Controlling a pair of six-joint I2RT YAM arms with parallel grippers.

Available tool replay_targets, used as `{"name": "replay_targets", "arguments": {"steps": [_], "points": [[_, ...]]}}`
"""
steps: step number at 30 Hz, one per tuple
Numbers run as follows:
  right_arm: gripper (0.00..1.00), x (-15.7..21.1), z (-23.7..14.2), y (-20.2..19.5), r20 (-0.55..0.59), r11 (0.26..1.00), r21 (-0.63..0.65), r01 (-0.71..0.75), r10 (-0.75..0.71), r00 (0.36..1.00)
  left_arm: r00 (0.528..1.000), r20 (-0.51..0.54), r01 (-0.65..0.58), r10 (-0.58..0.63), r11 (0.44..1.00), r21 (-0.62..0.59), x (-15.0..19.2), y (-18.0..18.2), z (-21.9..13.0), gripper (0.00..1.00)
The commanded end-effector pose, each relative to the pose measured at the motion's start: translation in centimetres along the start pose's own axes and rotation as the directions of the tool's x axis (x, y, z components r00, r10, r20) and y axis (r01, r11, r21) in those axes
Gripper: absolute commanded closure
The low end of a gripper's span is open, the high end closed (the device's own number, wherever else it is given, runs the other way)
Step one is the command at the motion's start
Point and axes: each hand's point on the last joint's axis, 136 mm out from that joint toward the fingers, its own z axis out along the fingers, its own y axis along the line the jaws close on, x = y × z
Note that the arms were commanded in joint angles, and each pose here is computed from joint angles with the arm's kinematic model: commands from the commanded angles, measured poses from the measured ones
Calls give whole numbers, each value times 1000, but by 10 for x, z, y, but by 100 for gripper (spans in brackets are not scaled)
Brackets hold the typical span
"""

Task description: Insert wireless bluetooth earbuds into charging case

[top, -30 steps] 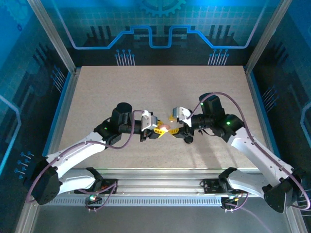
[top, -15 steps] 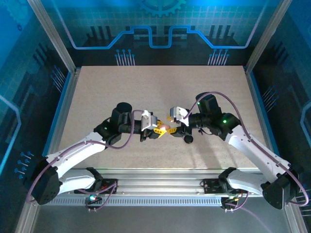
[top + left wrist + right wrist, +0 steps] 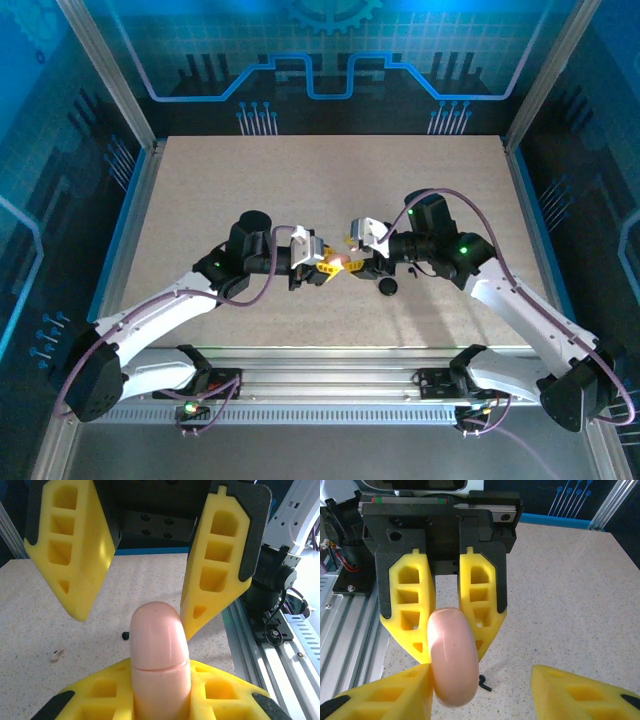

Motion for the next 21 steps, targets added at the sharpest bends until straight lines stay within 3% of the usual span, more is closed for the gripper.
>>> {"name": "replay_targets", "arguments": {"steps": [1, 21], "points": [[47, -13, -16, -34, 25, 986, 164, 36, -41, 999, 1000, 17, -2, 1, 997, 82, -6, -16, 0, 83], [47, -13, -18, -30, 50, 988, 156, 15, -23, 998, 998, 65, -1, -2, 999, 53, -12, -12, 0, 83]]}}
